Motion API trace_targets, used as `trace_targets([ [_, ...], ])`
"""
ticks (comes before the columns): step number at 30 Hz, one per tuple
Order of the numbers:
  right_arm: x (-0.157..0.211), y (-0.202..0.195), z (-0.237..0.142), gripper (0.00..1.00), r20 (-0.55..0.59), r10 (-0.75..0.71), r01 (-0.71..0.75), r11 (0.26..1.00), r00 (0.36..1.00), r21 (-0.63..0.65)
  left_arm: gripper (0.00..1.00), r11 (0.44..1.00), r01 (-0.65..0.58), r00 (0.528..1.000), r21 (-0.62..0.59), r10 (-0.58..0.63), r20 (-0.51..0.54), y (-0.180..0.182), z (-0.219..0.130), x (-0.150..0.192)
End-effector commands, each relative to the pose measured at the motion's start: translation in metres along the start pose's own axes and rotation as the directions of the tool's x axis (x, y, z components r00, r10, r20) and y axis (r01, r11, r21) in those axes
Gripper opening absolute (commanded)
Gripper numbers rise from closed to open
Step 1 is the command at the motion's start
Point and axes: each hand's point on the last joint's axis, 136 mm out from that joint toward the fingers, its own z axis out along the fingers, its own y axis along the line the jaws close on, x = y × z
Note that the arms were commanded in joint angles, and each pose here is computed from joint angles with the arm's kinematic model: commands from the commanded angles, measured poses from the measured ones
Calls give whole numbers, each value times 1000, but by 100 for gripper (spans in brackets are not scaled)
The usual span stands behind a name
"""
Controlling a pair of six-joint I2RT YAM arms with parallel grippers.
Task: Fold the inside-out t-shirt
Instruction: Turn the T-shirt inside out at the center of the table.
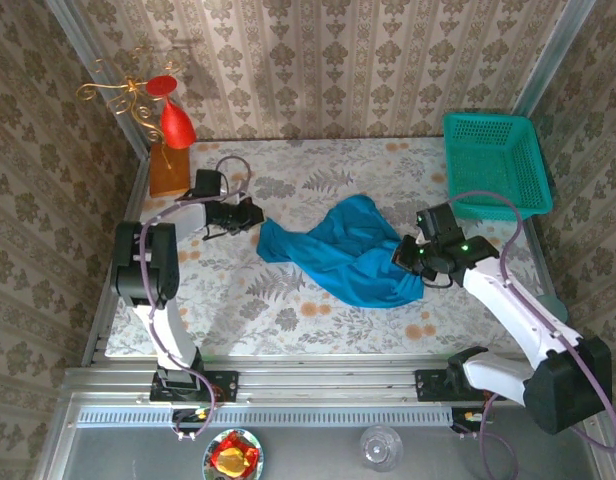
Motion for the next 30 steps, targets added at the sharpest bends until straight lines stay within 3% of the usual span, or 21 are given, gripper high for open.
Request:
trace_targets([
  [1, -28, 13, -43, 0, 134, -40, 41, 999, 990, -4, 0, 989, -111, 980, -100, 125, 154, -33, -60, -38],
  [6, -47, 21, -90, 0, 265, -43, 51, 998, 963, -21, 0, 944, -205, 908, -260, 282, 310, -71, -144, -55],
  [11, -41, 6, -89, 0, 300, 19, -10, 999, 954, -32, 0, 901, -178, 834, -396, 352, 424, -75, -196, -47],
  [13, -32, -11, -74, 0, 282, 66, -65, 998, 957, -13, 0, 902, -170, 844, -396, 341, 414, -67, -192, -37],
  [16, -6, -43, -37, 2, 215, 175, -184, 983, 961, 23, 0, 924, -163, 897, -347, 285, 337, -48, -163, -13],
  [19, 17, -61, -13, 24, 148, 236, -245, 969, 960, 44, 0, 938, -132, 937, -321, 223, 268, -25, -135, 13],
  [21, 18, -64, -12, 30, 147, 220, -231, 971, 964, 59, 0, 945, -117, 952, -304, 194, 236, -16, -121, 26],
  [26, 9, -33, -6, 30, 77, -56, 55, 998, 995, 11, 0, 955, -104, 963, -279, 166, 210, -6, -106, 40],
  [30, 8, -20, 14, 30, -45, -229, 230, 973, 972, 10, 0, 955, -106, 965, -277, 166, 203, -5, -103, 39],
])
